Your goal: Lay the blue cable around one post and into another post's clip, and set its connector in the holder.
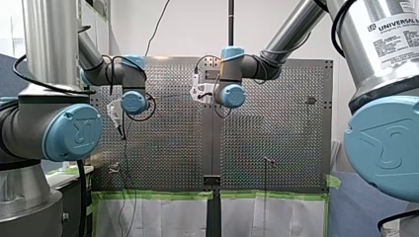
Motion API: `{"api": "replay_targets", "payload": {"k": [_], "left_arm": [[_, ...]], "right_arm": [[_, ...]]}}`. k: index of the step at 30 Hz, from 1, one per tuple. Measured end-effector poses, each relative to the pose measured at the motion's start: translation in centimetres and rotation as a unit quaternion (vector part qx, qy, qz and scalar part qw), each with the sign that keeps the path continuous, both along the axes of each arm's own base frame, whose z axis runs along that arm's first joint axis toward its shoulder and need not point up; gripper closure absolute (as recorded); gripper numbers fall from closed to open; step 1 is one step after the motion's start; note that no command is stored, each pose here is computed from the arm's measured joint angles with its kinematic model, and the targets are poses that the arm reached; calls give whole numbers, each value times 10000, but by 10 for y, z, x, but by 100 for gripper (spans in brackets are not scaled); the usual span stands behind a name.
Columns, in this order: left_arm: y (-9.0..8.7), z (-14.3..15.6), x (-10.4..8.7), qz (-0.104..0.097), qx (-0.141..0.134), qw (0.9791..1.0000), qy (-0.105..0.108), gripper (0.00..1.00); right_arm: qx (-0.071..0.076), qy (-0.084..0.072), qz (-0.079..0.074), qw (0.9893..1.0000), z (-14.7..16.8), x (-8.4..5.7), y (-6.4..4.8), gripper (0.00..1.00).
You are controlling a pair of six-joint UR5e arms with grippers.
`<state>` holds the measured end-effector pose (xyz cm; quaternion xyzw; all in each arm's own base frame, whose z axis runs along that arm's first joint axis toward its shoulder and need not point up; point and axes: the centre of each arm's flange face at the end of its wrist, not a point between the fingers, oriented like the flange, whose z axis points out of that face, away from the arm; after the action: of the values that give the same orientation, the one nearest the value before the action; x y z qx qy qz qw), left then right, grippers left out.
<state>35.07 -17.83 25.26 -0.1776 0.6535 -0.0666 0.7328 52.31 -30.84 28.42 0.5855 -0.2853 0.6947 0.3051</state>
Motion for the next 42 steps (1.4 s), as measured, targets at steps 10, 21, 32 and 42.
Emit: {"api": "replay_targets", "payload": {"k": [10,21,32,42], "left_arm": [[10,26,14,245,-200,9993,-197,100],[24,76,28,753,-336,9956,-437,100],[41,135,31,1003,-430,9908,-799,100],[54,176,38,1078,-419,9889,-931,100]], "right_arm": [[-34,-7,148,9999,17,12,-4,100],[-109,-199,365,9991,50,29,-11,100],[-164,-271,556,9980,80,43,-14,100],[-255,-356,654,9969,104,54,-13,100]]}}
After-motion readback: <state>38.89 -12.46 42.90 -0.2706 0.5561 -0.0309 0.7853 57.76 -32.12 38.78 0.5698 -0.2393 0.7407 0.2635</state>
